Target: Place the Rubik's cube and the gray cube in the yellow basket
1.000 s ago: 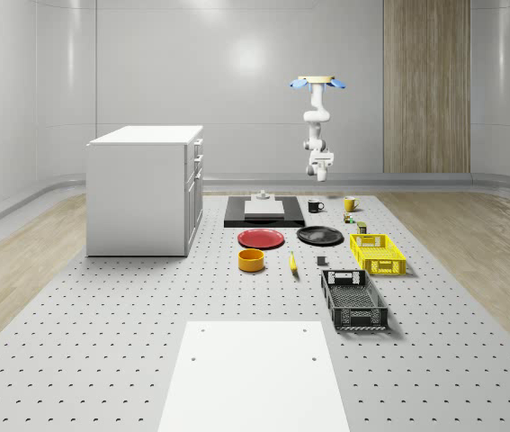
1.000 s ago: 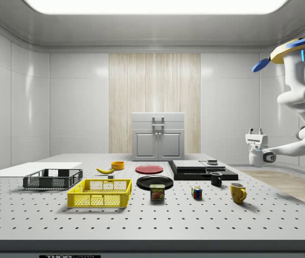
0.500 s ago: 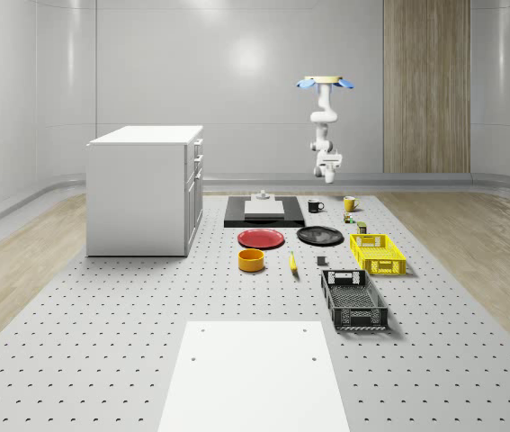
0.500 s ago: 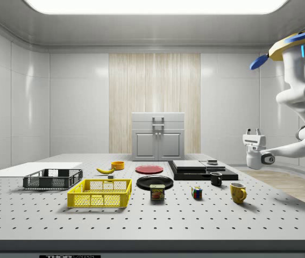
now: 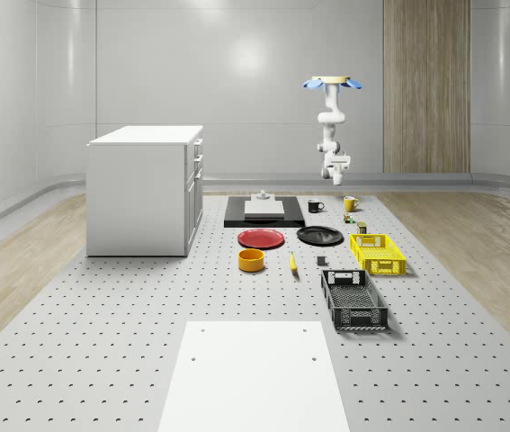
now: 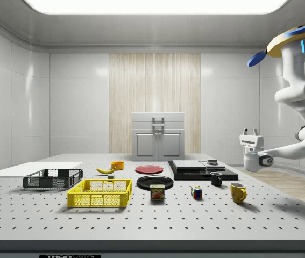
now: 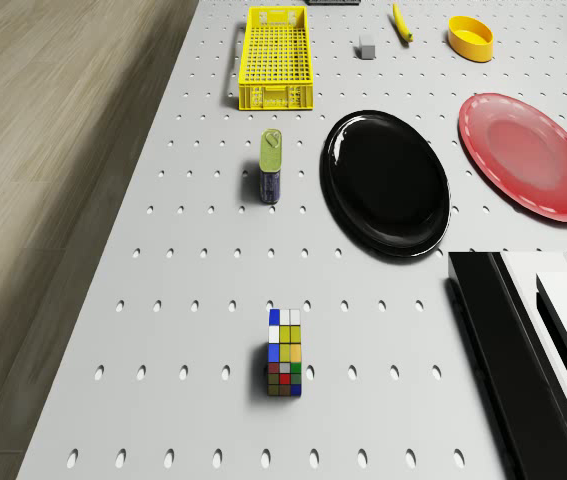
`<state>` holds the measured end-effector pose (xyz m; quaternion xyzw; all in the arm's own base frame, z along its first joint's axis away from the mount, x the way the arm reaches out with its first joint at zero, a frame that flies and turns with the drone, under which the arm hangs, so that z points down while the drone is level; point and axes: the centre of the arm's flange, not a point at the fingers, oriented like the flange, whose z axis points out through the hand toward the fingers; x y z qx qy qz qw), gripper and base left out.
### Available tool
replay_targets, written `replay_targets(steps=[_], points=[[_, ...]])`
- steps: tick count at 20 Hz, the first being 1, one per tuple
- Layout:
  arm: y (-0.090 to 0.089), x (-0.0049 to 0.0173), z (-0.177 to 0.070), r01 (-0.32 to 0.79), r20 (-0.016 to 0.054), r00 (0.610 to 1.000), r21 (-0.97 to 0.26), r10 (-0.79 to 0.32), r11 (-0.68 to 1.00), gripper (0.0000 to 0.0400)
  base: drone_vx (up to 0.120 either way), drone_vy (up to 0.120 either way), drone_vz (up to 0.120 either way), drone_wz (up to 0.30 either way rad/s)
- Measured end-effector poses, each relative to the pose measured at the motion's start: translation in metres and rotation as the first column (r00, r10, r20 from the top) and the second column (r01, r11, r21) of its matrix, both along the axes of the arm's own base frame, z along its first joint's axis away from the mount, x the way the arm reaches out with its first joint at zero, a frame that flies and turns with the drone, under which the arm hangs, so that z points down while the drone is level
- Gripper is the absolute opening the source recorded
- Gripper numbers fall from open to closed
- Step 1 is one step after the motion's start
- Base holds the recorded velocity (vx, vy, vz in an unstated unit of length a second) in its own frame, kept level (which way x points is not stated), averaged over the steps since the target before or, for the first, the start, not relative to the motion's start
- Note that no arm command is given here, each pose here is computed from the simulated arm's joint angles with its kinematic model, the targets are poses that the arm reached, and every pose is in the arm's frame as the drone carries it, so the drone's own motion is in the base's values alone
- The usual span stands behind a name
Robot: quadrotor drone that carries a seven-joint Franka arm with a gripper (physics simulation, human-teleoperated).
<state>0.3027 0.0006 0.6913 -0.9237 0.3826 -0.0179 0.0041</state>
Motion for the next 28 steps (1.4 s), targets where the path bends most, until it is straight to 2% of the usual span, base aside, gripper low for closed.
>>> replay_targets(steps=[9,18,23,25,28], points=[[0.002,-0.0007,0.0,0.001,0.0068,1.0,-0.022,0.0,1.0,0.04,0.12,0.12,0.0,0.0],[0.012,-0.0013,-0.001,0.004,0.0137,1.0,-0.123,-0.002,0.992,0.04,0.12,0.0,0.0,0.0],[0.029,-0.0016,-0.005,0.009,0.0177,1.0,-0.291,-0.004,0.957,0.04,0.12,0.0,-0.032,0.0],[0.04,-0.0016,-0.009,0.013,0.0196,1.0,-0.402,-0.006,0.916,0.04,0.12,0.0,-0.12,0.0],[0.062,-0.0013,-0.023,0.021,0.0228,1.0,-0.625,-0.008,0.78,0.04,0.12,0.0,0.0,0.0]])
